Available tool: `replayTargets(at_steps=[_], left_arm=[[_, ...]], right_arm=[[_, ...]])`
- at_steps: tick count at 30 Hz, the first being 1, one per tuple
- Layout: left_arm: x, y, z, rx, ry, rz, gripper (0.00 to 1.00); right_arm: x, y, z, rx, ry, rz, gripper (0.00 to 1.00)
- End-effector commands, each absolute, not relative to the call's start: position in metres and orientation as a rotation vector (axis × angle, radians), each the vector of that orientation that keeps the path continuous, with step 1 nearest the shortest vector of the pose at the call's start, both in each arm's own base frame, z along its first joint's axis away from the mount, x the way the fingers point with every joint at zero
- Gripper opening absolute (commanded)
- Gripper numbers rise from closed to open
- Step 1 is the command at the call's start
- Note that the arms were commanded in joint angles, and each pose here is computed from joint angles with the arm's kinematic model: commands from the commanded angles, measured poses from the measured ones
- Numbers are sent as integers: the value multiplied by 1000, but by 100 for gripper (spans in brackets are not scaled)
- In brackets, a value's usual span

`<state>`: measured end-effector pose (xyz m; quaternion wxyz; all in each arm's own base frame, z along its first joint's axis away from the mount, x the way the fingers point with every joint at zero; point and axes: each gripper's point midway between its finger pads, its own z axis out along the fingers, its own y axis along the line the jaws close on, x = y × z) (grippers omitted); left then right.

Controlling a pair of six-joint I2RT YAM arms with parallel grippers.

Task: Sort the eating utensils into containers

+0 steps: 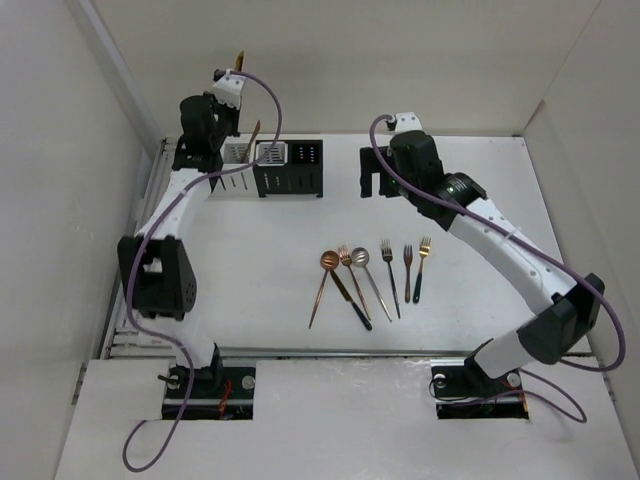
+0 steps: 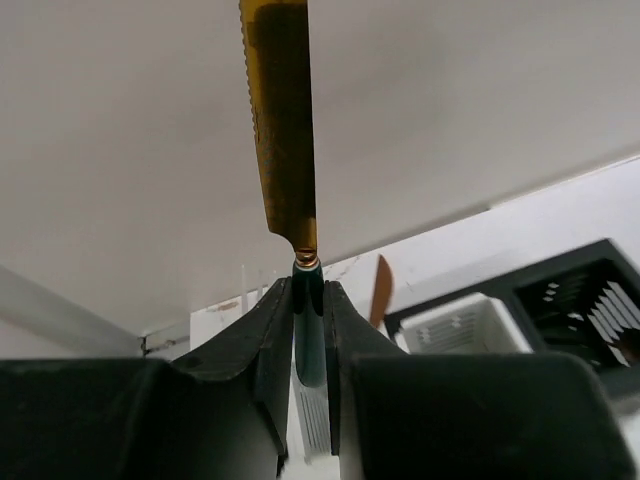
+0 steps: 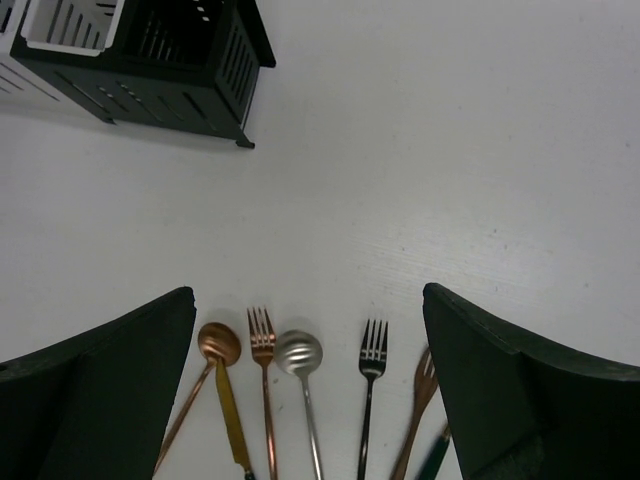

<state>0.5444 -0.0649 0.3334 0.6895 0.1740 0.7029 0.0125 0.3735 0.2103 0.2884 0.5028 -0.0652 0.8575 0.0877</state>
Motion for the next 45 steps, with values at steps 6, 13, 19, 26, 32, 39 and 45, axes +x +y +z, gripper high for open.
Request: replayTargets(at_steps=[6,13,19,26,32,39,45], left_arm=[[616,-53,318,395,1507,-60,0],[613,-56,260,391,1650,-145,0],[603,-40,211,342,1801,-114,10],[587,-24,192,296,1902,-97,51],[588,-8,245,67,1907,-14,65],[565,7,356,-107,1799,112,69],[518,27,401,-202,1822,206,78]], right_arm=[[407,231,308,-212,2013,222,100],[419,233,304,-207,2026,210,100],[416,233,294,-222,2084,213,100],[393,180,232,-26,2404,152,88],[311,121,138,241,2755,76,46],[257,94,78,341,2916,-34,49],[261,90,48,357,2919,46,51]])
